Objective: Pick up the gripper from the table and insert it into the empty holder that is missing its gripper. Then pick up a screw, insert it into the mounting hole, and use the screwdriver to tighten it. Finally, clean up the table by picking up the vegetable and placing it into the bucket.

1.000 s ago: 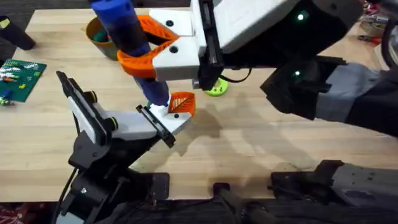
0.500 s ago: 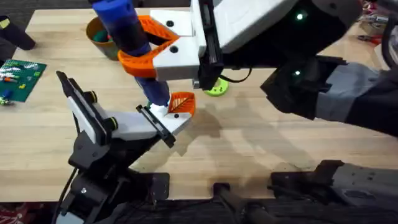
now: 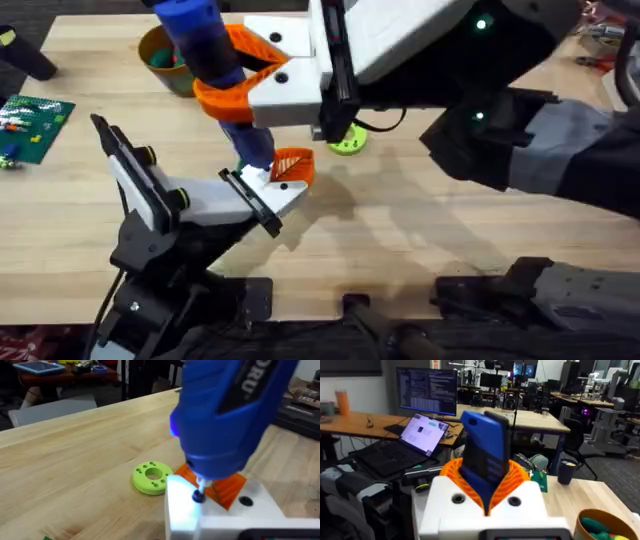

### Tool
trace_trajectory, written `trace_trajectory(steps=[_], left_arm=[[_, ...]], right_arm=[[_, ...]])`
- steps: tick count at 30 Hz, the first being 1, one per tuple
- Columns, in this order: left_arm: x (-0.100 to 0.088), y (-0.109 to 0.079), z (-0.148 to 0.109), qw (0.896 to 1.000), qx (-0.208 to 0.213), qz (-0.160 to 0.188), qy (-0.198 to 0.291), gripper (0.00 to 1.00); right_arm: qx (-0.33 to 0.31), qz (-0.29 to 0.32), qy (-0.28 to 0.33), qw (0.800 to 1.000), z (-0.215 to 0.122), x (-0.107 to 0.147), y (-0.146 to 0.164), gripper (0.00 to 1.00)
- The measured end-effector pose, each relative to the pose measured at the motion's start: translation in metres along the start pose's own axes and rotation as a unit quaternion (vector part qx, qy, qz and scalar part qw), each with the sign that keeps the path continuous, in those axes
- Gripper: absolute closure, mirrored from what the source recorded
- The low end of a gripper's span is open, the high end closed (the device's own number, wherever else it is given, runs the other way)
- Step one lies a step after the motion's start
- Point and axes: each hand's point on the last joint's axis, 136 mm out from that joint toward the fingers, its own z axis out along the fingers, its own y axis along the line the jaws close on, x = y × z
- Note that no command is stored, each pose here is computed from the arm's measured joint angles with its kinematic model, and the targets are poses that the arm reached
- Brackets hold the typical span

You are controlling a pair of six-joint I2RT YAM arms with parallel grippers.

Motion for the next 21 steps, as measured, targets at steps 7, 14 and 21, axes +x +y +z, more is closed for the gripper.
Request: trace_trajectory(steps=[7,14,21], left_arm=[[-0.0001,0.0,0.0,1.0,0.0,0.0,0.0,0.99],[-0.0001,-0.0001,0.0,1.0,0.0,0.0,0.0,0.99],[-0.0001,-0.0001,0.0,1.0,0.0,0.0,0.0,0.99]], right_arm=[[0.0,-0.003,0.001,1.0,0.0,0.0006,0.0,0.965],[0.0,-0.004,0.001,1.0,0.0,0.0006,0.0,0.965],[0.001,0.001,0.005,1.0,0.0,0.0031,-0.0003,0.965]])
